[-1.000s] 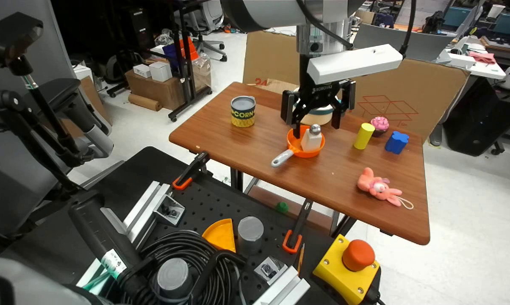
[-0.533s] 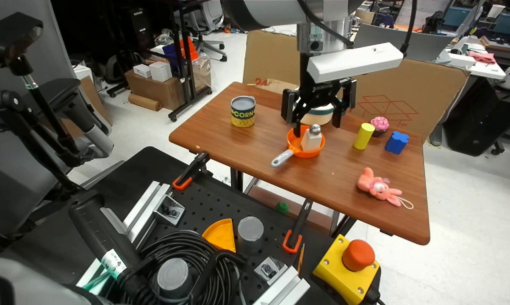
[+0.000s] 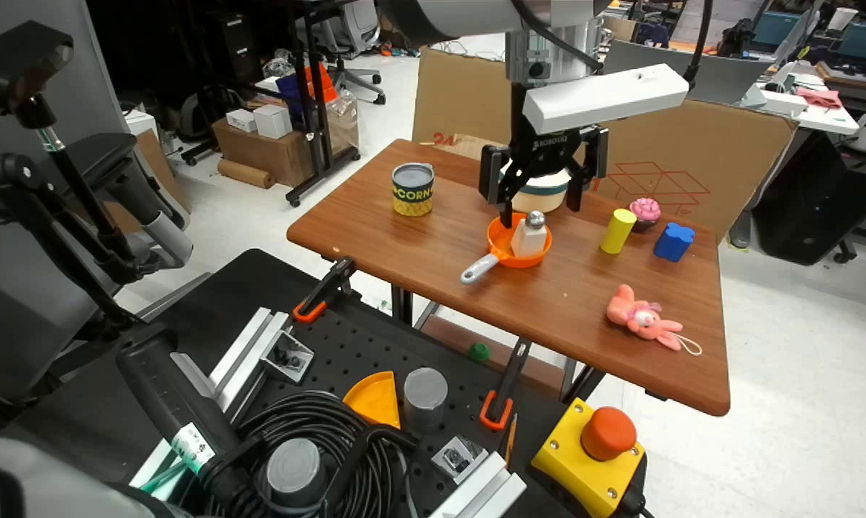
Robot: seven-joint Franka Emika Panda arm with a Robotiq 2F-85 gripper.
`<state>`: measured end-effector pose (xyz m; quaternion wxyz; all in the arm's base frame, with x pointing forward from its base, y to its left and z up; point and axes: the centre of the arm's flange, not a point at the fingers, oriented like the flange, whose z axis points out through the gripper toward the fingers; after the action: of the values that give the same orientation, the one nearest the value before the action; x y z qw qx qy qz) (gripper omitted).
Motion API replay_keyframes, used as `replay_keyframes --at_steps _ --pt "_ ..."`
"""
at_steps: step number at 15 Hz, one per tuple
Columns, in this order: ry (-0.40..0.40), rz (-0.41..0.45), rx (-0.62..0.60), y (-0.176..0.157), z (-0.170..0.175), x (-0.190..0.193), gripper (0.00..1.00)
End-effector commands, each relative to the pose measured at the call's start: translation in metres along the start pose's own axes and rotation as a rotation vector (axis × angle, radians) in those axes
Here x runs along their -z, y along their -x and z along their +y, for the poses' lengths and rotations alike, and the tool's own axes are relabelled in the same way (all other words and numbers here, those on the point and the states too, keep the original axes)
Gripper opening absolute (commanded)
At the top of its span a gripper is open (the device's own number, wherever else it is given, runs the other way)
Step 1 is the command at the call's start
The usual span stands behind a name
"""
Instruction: Pick up the bottle and put it in the plastic pan
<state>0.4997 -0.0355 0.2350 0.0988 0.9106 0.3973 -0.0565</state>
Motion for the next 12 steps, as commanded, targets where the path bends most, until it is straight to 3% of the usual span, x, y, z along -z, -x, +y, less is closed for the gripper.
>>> replay_keyframes --at_steps 1,8,12 --pt "0.019 0.040 0.009 0.018 -0.006 0.025 1.00" --pt "0.059 0.089 0.001 0.034 -0.018 0.050 1.00" --pt "0.042 0.118 -0.094 0.031 -0.018 0.055 1.00"
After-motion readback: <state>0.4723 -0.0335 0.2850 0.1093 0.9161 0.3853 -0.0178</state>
